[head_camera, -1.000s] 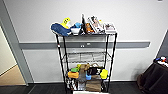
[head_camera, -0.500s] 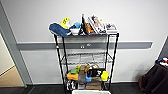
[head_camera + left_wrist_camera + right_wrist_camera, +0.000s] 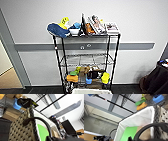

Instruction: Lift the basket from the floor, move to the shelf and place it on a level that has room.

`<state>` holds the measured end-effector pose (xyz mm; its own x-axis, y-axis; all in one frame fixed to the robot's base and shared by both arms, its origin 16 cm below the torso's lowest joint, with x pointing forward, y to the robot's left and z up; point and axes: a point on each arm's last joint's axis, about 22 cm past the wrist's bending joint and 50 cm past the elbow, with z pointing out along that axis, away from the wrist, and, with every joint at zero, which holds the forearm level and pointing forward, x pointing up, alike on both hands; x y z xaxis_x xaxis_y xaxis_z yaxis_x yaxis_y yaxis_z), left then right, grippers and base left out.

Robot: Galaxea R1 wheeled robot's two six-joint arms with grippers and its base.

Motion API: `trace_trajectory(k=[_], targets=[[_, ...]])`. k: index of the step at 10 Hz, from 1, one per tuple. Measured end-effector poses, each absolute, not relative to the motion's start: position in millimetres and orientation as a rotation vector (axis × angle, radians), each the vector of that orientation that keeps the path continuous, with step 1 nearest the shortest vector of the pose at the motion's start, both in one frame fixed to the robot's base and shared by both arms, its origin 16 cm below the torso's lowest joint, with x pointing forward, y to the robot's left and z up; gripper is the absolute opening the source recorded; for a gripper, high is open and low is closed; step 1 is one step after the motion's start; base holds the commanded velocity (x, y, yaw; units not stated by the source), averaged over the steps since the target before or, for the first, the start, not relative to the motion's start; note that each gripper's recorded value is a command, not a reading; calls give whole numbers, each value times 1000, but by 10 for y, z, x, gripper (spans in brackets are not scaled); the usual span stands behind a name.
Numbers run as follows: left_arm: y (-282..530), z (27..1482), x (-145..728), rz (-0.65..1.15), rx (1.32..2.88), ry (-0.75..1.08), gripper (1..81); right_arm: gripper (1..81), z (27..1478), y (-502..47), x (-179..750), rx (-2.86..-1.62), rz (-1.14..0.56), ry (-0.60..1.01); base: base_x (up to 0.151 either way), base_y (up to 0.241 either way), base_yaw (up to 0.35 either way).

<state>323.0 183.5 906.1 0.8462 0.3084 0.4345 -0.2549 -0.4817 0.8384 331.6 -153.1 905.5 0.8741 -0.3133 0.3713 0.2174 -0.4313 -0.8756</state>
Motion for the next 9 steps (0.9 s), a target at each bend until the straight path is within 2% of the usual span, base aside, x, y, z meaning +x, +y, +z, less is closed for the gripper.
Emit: trace_trajectory(k=[9], targets=[[1780, 9377, 3184, 690, 1912, 19, 10, 10, 9332, -1516, 3241, -1889, -605, 53, 108, 0, 0]])
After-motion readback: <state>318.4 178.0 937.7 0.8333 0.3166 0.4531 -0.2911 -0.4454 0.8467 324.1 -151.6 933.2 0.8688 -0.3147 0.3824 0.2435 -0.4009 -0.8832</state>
